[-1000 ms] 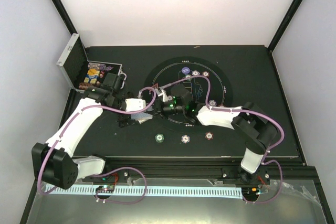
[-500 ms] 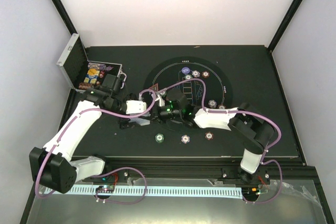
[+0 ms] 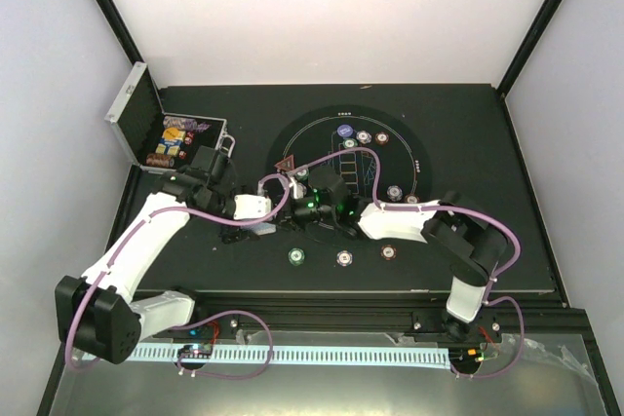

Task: Distribute texas hold em gaming equipment

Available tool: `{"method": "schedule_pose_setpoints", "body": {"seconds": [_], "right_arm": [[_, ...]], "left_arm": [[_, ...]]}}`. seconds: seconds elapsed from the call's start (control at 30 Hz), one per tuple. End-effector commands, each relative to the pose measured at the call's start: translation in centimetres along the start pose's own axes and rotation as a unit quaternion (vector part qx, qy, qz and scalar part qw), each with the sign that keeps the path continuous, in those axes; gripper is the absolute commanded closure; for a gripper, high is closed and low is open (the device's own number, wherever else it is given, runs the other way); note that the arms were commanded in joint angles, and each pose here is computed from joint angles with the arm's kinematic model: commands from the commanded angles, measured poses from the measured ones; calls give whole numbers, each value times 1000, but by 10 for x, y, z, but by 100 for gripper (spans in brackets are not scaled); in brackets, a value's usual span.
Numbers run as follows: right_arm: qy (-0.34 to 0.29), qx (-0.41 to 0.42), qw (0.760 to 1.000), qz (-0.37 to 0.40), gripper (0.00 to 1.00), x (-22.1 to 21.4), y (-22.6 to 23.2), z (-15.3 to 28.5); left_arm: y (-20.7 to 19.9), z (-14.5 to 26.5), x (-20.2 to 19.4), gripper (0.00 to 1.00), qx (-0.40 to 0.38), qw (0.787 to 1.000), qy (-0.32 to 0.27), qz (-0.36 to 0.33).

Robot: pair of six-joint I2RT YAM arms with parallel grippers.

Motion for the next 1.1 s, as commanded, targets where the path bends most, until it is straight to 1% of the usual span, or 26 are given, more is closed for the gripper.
{"method": "schedule_pose_setpoints", "body": {"seconds": [0.0,0.17,0.33,0.43,0.57,0.73,0.83,0.93,1.03,1.07], "right_arm": [[8,27,1000,13,99,-1,15,-6],[2,10,1000,8,99,1,5,-7],[-2,3,1000,2,99,3,0,-7],[-9,-8,1000,1,99,4,-4,-7],[-22,-33,999,0,99,7,-14,-6],[-38,-73,997,8,99,12,-31,-4],[-43,-94,995,8,99,13,-42,-4],[-47,-110,993,11,98,14,-50,-1],[-49,-114,992,20,91,13,-50,3],[-50,-115,992,23,87,13,-48,5]], "left_arm": [[4,2,9,24,23,999,-21,-26],[10,5,9,35,41,999,-19,-23],[11,5,9,55,49,998,-17,-26],[11,5,9,60,51,998,-18,-24],[15,10,13,75,63,998,-23,-21],[16,20,21,82,72,997,-35,-11],[17,26,26,98,80,996,-41,-6],[17,31,28,98,85,995,-41,-6],[15,31,26,98,84,996,-35,-3],[14,30,24,98,82,996,-33,-1]]}}
Point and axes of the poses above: each gripper's point midway between its finger pads, its own z axis back along the fingers, its own y axis along the line the jaws close on, x = y × z, the point moved 2 cm from there along z, back along the fingers, and after that the axes turned 12 degrees about -z, right-handed, at the moved point
